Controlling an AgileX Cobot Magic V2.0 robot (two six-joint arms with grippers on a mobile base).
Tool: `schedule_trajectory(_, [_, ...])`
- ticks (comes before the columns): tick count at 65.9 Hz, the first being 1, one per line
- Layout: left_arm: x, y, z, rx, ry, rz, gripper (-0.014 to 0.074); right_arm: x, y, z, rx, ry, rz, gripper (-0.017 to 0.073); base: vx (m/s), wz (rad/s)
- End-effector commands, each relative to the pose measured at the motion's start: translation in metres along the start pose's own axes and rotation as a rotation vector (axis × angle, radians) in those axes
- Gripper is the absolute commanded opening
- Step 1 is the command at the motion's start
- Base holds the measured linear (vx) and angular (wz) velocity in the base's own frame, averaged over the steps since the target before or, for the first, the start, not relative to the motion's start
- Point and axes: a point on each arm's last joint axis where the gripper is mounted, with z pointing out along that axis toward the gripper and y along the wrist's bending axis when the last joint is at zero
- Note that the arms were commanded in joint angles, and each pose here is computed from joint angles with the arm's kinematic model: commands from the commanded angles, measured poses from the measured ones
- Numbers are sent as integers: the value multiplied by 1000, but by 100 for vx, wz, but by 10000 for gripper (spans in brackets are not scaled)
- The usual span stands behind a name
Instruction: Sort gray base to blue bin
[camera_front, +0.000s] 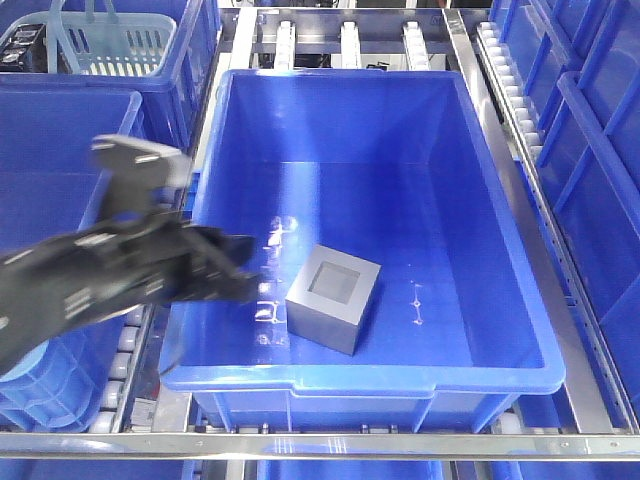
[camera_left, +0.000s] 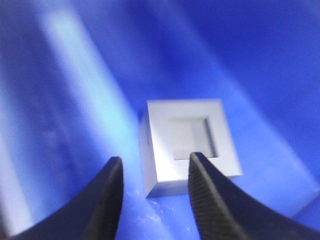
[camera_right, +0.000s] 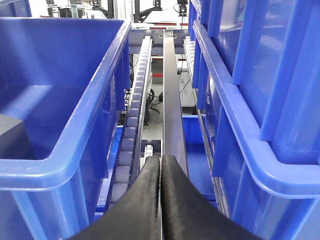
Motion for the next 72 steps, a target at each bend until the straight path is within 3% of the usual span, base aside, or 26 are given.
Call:
schedule_trajectory(1, [-12,-1,-36,12,-202,-3,269,-2,0,0,0,-70,-12,-9,0,0])
schedule_trajectory(25, [36,8,-130,43,-440,-1,261,-2,0,0,0,-70,-12,-9,0,0])
schedule_trajectory(30, [46,9,-146,47,-465,34,261,-2,0,0,0,-70,-12,-9,0,0])
schedule_trajectory(38, [62,10,-159,45,-450,107,261,-2,0,0,0,-70,-12,-9,0,0])
schedule_trajectory(54, [73,12,-160,42,-448,123,256,-2,0,0,0,-70,-12,-9,0,0])
schedule_trajectory(63, [70,12,-161,39,-483,120,160,-2,0,0,0,-70,-12,-9,0,0])
schedule_trajectory(72, [70,12,-162,39,-493,117,-9,-2,0,0,0,-70,-12,-9,0,0])
